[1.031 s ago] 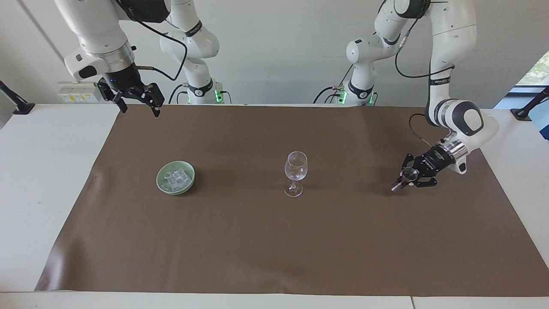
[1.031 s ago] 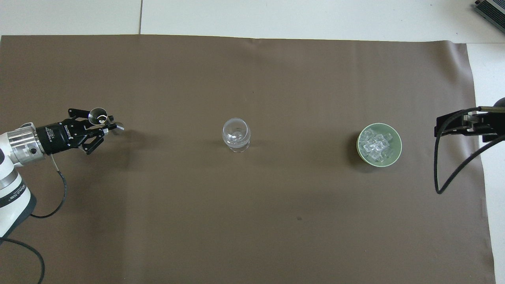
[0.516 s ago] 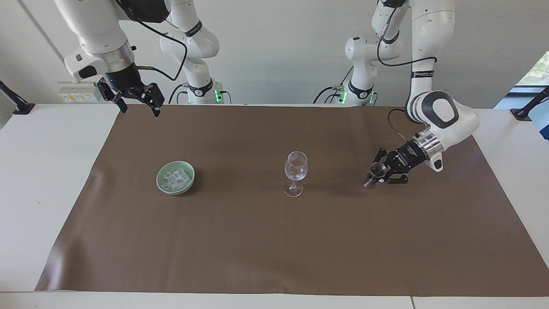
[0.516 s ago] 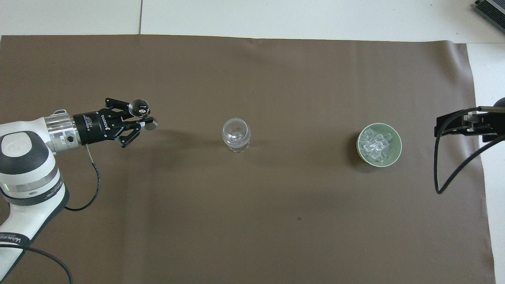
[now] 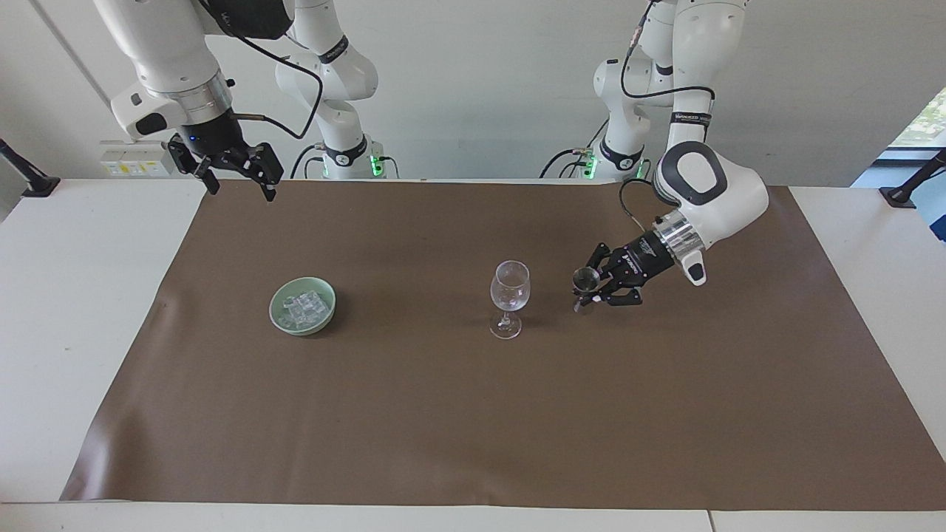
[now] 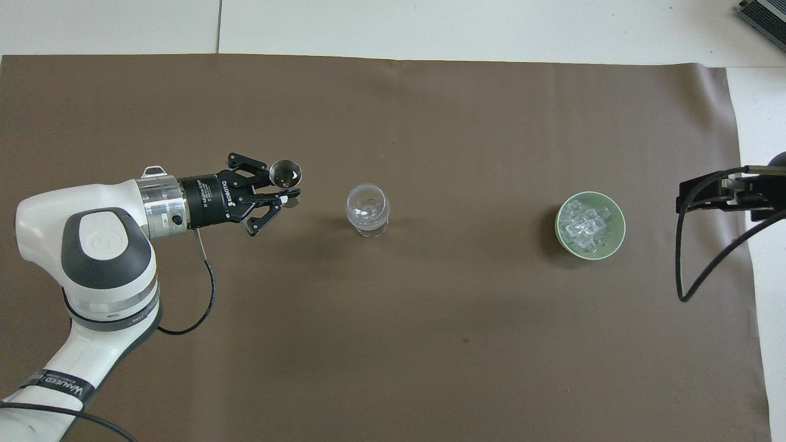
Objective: Pour wine and add ice with both arms
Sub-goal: 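Lift the jigger with the left gripper and carry it beside the clear glass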
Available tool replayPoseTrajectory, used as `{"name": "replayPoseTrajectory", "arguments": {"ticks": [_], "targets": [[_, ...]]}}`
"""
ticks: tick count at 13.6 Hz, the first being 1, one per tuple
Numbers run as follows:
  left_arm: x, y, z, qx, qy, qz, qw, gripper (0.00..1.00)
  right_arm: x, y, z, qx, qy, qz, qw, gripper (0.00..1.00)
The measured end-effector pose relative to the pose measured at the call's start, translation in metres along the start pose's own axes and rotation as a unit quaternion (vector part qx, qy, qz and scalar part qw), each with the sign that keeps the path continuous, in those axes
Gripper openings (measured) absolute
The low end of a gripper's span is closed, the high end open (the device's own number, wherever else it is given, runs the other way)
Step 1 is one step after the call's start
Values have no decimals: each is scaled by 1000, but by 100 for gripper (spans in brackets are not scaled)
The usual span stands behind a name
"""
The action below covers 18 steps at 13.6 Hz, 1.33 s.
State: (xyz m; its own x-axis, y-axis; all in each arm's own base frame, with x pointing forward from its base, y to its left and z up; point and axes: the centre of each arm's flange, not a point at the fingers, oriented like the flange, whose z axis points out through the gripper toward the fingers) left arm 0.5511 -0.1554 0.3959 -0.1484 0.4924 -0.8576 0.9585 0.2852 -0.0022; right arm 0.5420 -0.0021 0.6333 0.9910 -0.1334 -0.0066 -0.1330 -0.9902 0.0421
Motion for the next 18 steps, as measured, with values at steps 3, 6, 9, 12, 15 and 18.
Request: {"name": "replayPoseTrajectory", "arguments": {"ticks": [3, 6, 9, 12, 15, 18], "targets": [[-28, -10, -8, -2, -13, 19, 1000, 22, 0, 0, 0, 0, 0, 0, 1000, 100], [-46, -21, -6, 5, -17, 38, 999, 22, 0, 0, 0, 0, 0, 0, 1000, 100], [-48, -25, -3, 16, 4, 59, 998, 22, 0, 0, 0, 0, 0, 0, 1000, 100], [-45, -26, -2, 23, 21, 63, 998, 22, 0, 0, 0, 0, 0, 0, 1000, 100], [-44, -28, -1, 24, 28, 33, 999, 22, 0, 0, 0, 0, 0, 0, 1000, 100], [-39, -26, -2, 6, 37, -3, 999, 22, 0, 0, 0, 0, 0, 0, 1000, 100]]}}
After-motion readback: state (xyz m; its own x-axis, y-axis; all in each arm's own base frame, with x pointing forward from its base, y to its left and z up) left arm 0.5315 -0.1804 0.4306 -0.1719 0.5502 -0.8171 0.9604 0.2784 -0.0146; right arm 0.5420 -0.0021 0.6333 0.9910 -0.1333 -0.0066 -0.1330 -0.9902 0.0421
